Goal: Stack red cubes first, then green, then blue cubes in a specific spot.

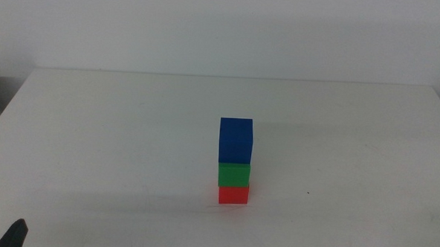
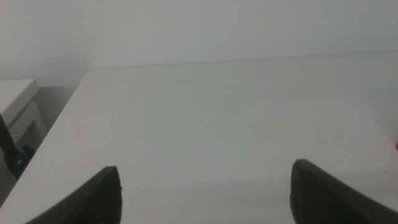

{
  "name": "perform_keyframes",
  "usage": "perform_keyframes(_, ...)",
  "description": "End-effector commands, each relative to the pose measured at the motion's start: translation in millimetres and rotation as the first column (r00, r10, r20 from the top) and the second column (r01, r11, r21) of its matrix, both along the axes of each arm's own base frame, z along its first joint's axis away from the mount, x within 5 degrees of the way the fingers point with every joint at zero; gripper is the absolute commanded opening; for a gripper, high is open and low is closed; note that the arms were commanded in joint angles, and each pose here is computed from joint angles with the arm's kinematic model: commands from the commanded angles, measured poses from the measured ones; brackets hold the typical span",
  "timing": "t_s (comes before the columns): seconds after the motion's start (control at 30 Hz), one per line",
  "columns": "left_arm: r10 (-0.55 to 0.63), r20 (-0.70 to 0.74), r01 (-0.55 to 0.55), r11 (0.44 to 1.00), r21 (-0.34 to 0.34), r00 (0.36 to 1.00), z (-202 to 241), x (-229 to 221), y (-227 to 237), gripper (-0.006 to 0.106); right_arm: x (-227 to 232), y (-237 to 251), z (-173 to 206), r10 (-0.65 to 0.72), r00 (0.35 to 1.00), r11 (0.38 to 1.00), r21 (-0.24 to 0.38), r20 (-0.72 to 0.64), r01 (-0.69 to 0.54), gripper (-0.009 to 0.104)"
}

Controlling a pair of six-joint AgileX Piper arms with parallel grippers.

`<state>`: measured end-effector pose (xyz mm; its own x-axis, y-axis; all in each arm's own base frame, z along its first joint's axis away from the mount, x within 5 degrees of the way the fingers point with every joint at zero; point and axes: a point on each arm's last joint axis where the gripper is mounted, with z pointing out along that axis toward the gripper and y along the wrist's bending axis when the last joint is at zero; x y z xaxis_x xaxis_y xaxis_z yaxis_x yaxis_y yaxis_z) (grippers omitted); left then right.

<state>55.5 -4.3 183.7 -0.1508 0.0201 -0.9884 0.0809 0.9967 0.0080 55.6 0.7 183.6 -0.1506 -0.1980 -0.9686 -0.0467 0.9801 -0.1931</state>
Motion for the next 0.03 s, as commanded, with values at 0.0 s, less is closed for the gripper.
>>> perform_keyframes(0.0,-0.003,0.108,0.006,1.000,-0.022,0.994,9.9,-0.9,-0.3,0.092,-1.3,-0.3,14.5,-0.003,0.993,1.000,-0.014,0.119,0.005,0.092)
